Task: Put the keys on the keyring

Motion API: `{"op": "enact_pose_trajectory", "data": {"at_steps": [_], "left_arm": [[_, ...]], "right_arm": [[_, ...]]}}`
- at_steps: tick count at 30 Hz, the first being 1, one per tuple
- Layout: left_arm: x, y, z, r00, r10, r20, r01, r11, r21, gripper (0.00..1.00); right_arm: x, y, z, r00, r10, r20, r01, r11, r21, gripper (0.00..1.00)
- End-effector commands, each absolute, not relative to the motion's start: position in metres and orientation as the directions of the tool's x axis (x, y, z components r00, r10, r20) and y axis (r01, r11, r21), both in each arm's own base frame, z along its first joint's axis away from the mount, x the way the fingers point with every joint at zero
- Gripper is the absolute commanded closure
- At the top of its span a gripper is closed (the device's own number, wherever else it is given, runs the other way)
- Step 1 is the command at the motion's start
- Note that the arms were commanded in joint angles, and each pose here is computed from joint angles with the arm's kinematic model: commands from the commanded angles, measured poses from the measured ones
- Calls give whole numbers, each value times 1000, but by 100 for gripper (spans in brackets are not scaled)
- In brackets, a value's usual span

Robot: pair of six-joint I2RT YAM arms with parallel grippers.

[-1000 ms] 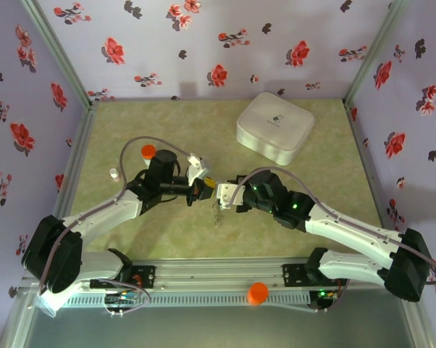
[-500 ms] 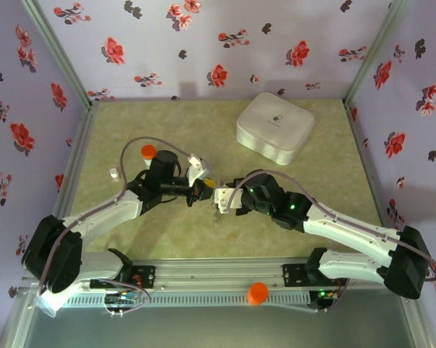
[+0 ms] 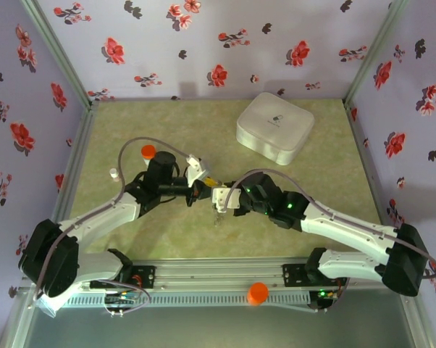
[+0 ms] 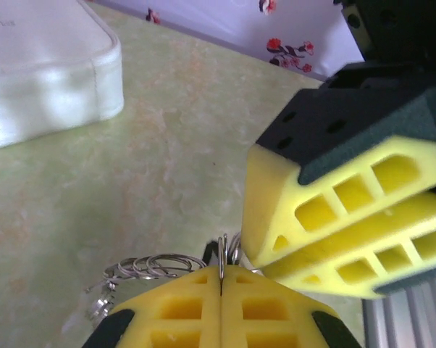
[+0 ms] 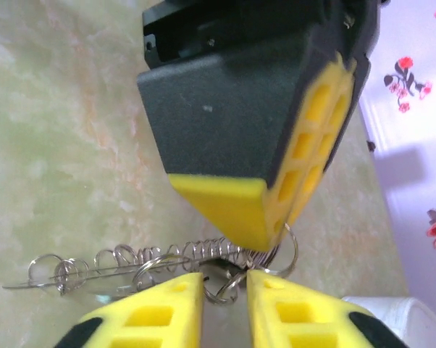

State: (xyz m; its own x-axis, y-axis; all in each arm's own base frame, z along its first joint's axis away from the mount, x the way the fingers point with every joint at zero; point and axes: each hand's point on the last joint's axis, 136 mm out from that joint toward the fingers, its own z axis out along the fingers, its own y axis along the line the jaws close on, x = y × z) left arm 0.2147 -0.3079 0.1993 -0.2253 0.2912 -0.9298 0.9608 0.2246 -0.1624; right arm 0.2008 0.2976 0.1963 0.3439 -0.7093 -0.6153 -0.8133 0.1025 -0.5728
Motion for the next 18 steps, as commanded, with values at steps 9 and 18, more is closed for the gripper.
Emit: {"op": "enact_pose_trajectory", "data": {"at_steps": [9, 18], "left_arm": [[179, -309, 232, 134, 125, -983, 991, 11, 136, 100], [169, -307, 232, 213, 69, -975, 977, -23, 212, 100]], "right_arm": [[172, 284, 230, 65, -424, -903, -970, 188, -157, 68], [173, 298, 230, 45, -353, -934, -980, 167, -110, 73]]}}
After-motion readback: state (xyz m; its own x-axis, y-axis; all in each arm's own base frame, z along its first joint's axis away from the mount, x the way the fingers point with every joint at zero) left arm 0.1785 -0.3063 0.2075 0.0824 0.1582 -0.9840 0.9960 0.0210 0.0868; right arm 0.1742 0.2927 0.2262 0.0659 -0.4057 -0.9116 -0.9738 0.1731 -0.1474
